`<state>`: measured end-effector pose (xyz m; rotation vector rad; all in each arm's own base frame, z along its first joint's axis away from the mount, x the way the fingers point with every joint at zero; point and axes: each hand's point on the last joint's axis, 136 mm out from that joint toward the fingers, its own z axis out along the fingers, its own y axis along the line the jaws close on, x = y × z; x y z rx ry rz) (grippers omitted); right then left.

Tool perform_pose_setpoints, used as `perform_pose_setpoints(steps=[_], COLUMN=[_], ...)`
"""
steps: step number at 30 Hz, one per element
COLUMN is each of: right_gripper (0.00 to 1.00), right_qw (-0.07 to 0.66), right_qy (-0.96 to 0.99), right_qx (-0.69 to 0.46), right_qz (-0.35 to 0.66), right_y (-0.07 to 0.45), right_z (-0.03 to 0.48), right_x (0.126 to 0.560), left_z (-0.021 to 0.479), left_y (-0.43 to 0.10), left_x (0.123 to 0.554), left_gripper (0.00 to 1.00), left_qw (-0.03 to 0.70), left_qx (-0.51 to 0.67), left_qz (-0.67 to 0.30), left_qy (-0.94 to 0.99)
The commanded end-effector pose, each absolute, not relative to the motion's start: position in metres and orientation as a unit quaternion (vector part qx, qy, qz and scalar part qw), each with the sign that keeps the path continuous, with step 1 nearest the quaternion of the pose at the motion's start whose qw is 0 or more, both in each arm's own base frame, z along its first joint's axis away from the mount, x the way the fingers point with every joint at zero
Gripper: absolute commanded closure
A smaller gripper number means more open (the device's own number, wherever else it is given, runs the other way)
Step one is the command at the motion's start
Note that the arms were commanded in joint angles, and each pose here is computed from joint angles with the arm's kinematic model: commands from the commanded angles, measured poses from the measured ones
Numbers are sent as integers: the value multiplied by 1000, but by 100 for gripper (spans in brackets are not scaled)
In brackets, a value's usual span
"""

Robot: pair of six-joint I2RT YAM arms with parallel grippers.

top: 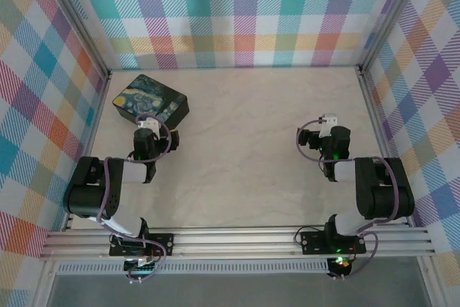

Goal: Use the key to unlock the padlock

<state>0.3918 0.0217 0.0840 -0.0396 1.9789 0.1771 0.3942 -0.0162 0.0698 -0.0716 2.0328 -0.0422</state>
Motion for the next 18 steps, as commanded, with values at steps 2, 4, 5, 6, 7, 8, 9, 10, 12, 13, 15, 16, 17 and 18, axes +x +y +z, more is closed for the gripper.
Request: perform_pose_setpoints(steps=[2, 4, 5, 6, 7, 8, 9, 10, 12, 13, 15, 16, 17, 18], right_gripper=[0, 0, 0, 0, 0, 0, 0, 0, 0, 0, 0, 0, 0, 0], right_qw=[556, 556, 556, 556, 556, 556, 555, 555, 555, 555, 555, 555, 555, 555], right_qy=[827, 827, 827, 827, 827, 827, 827, 827, 827, 827, 827, 827, 827, 827], right_qx=[-28, -28, -28, -28, -28, -28, -26, -27, -27, -27, -27, -27, -27, -27], right_qz=[82, 81, 81, 81, 81, 82, 82, 83, 82, 82, 82, 82, 83, 82], right_y=[27, 27, 27, 27, 27, 27, 26, 27, 26, 26, 26, 26, 27, 26], right_z=[92, 92, 92, 92, 92, 92, 92, 92, 92, 92, 92, 92, 92, 92], right_x=[397, 397, 397, 397, 397, 397, 397, 397, 397, 397, 397, 397, 397, 397], left_z=[78, 78, 78, 78, 78, 78, 79, 78, 78, 78, 78, 78, 78, 79], left_y=[-15, -15, -15, -15, -15, -15, -15, -15, -15, -15, -15, -15, -15, -15], left_x=[400, 400, 400, 400, 400, 400, 400, 400, 400, 400, 400, 400, 400, 400], left_gripper=[0, 0, 0, 0, 0, 0, 0, 0, 0, 0, 0, 0, 0, 0], left_qw=[538, 538, 538, 537, 538, 538, 538, 538, 538, 538, 538, 538, 538, 538], left_qx=[-26, -26, -27, -26, -27, -27, -26, -27, -27, -27, -27, -27, -27, -27], left_qz=[-21, -20, -19, -20, -20, -20, -20, -21, -21, -20, -20, -20, -21, -21], left_qy=[842, 842, 842, 843, 842, 842, 842, 842, 842, 842, 842, 842, 842, 842])
